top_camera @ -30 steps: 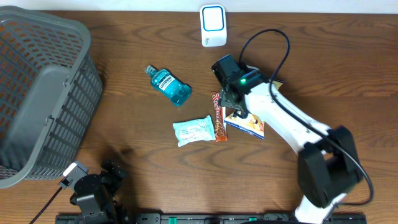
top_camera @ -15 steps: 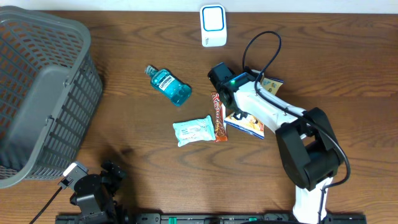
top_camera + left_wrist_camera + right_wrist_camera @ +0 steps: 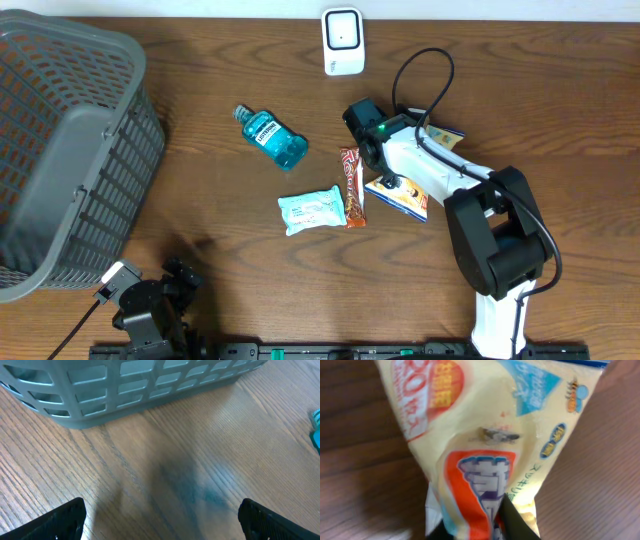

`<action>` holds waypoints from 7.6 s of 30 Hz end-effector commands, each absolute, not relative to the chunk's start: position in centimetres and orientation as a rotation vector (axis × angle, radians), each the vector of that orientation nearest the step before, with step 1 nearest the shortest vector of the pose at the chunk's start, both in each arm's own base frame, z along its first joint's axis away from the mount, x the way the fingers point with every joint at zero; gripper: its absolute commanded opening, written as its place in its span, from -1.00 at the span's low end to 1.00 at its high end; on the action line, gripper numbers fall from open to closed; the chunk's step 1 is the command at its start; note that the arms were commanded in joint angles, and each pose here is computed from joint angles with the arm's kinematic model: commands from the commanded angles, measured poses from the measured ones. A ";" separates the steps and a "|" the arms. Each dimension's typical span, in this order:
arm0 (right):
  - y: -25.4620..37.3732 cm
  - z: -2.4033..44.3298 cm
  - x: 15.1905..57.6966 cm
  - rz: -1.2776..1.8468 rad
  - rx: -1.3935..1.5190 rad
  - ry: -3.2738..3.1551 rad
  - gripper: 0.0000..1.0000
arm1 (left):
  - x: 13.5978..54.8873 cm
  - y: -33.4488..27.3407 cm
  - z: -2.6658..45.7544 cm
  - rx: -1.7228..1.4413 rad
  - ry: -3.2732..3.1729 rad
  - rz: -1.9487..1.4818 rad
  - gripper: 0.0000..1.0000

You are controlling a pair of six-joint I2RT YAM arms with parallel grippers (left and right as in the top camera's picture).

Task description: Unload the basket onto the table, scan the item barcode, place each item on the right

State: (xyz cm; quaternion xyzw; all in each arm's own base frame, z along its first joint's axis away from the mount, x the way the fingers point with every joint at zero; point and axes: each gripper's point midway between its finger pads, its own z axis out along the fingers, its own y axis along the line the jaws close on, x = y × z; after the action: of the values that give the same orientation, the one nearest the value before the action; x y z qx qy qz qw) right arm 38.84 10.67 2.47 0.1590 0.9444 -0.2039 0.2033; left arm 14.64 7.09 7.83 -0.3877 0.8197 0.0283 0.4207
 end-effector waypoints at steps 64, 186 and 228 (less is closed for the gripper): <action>20.9 23.0 30.2 1.931 -0.756 2.120 -0.98 | 14.1 7.1 7.0 -0.979 2.087 0.088 0.96; 19.4 13.3 32.5 1.316 -0.037 2.526 -0.97 | 14.1 7.1 7.0 -0.979 2.087 0.088 0.96; 21.0 22.7 38.1 2.129 -0.374 2.120 -0.98 | 14.1 7.1 7.0 -0.979 2.087 0.088 0.96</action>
State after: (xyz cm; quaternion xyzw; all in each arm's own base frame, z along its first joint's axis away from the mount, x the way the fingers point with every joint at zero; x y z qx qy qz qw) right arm 38.90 20.73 19.96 -0.1061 0.7457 0.6550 0.0606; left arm 14.64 7.10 7.85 -0.3878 0.8196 0.0284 0.4209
